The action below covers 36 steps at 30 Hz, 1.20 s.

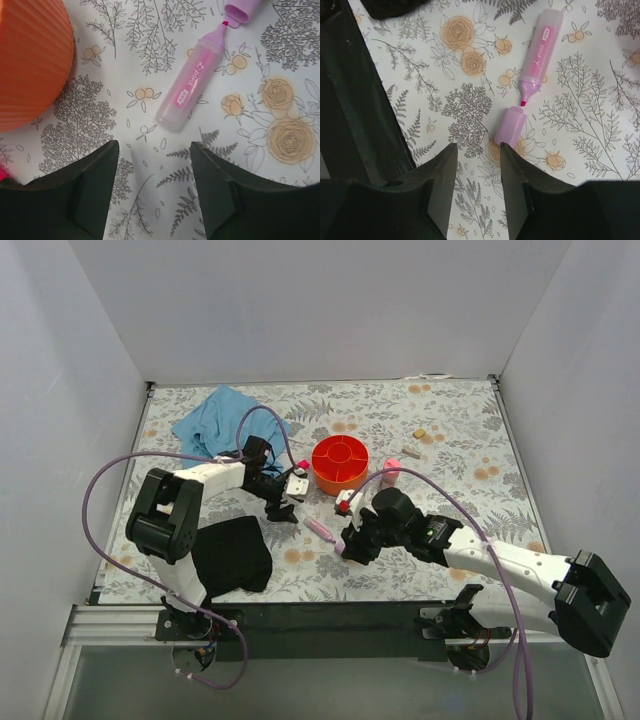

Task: Sort the stationery into containers
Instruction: Close the pen cap on the pen.

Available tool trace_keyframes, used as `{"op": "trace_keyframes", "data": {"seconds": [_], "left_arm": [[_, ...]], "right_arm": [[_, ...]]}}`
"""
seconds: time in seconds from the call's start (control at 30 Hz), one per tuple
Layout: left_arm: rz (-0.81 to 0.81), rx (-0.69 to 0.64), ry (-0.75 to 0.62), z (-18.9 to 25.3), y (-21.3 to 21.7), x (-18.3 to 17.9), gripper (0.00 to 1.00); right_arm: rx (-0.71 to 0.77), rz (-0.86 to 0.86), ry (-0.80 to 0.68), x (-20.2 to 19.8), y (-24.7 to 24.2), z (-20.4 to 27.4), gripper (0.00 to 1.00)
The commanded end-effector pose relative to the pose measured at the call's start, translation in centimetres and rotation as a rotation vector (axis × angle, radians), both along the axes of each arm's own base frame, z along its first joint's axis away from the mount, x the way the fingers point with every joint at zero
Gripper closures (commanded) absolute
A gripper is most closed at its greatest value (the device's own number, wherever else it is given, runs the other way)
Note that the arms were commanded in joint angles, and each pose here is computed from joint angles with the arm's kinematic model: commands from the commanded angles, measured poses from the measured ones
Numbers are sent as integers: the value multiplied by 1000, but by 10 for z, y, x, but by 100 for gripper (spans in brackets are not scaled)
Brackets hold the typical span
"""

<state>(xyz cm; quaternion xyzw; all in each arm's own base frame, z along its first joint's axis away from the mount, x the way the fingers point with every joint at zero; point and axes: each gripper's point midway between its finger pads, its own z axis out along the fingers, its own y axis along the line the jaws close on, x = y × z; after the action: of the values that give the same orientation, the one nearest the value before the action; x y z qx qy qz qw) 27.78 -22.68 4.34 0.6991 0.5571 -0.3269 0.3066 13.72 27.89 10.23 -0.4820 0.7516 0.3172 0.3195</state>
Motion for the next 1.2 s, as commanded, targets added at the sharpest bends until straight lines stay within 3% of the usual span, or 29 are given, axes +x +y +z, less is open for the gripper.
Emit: {"op": "trace_keyframes", "data": {"seconds": [0.0,0.47,0.9,1.17], "left_arm": [[-70,-48,-81,3,-21,17,42],[-131,-68,-6,-15,-38,-14,50],[-128,-9,17,-21,-32,-36,69],[-127,29,18,-26,-25,-42,74]], "right_arm": [[-36,-88,64,8,-4,-15,54],[-34,-85,76,8,-4,-29,57],[-46,-104,81,20,7,-52,60],[-81,-92,102,20,8,-65,64]]}}
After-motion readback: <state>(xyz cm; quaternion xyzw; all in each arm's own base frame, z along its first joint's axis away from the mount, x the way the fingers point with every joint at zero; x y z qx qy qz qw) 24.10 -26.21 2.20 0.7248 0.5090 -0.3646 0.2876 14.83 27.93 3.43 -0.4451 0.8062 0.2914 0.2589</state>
